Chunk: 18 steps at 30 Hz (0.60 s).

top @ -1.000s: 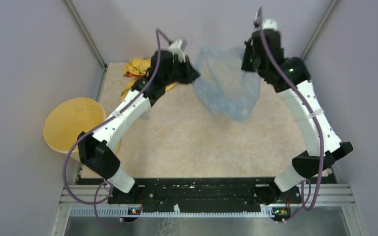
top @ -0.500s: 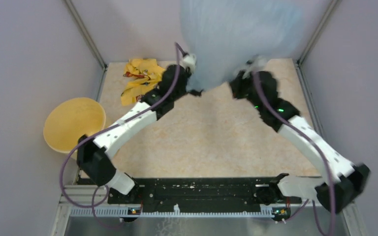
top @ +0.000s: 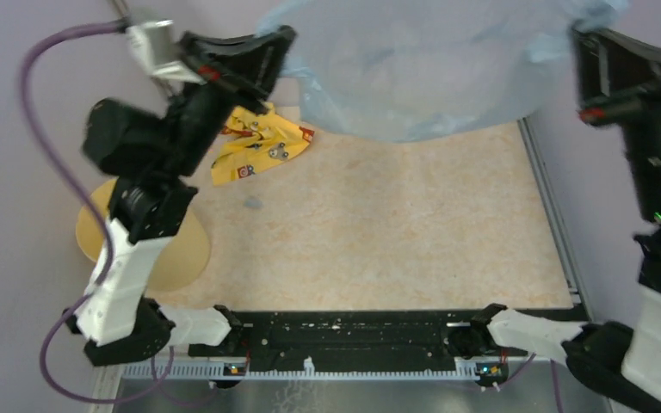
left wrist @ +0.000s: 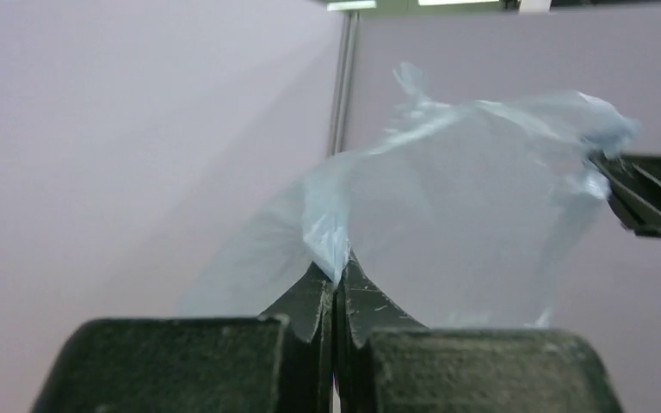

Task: Put the trash bags into the trash bin

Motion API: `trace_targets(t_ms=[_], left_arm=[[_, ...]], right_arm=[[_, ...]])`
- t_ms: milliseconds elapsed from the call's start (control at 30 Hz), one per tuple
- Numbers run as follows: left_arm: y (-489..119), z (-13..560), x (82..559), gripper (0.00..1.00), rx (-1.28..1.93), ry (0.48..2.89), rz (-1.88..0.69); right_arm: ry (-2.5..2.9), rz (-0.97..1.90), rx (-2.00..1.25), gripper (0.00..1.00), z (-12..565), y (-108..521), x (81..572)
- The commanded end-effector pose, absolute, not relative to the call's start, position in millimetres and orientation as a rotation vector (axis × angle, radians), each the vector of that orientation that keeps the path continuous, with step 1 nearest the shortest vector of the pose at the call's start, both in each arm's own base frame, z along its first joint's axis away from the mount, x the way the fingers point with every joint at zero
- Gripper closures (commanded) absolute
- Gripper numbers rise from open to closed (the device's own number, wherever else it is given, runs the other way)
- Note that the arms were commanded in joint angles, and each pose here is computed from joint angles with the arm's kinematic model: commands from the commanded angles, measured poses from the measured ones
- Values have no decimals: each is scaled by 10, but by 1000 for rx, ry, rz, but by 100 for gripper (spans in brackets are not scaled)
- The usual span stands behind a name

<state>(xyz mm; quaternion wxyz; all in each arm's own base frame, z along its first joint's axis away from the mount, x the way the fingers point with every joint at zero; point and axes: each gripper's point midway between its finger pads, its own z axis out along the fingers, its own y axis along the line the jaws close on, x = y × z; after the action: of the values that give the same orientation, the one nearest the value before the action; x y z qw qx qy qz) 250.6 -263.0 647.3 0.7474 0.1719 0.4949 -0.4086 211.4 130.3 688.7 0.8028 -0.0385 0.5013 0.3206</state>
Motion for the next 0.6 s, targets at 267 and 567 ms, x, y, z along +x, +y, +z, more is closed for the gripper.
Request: trace_targets(t_ms=[267, 567], left_arm=[[-2874, 2290, 3275, 100, 368, 2071, -595], [-2727, 3234, 3030, 100, 392, 1828, -688]], right_arm=[[2031, 564, -86, 100, 2384, 2066, 3003], [1837, 539, -150, 100, 3754, 1890, 2907]])
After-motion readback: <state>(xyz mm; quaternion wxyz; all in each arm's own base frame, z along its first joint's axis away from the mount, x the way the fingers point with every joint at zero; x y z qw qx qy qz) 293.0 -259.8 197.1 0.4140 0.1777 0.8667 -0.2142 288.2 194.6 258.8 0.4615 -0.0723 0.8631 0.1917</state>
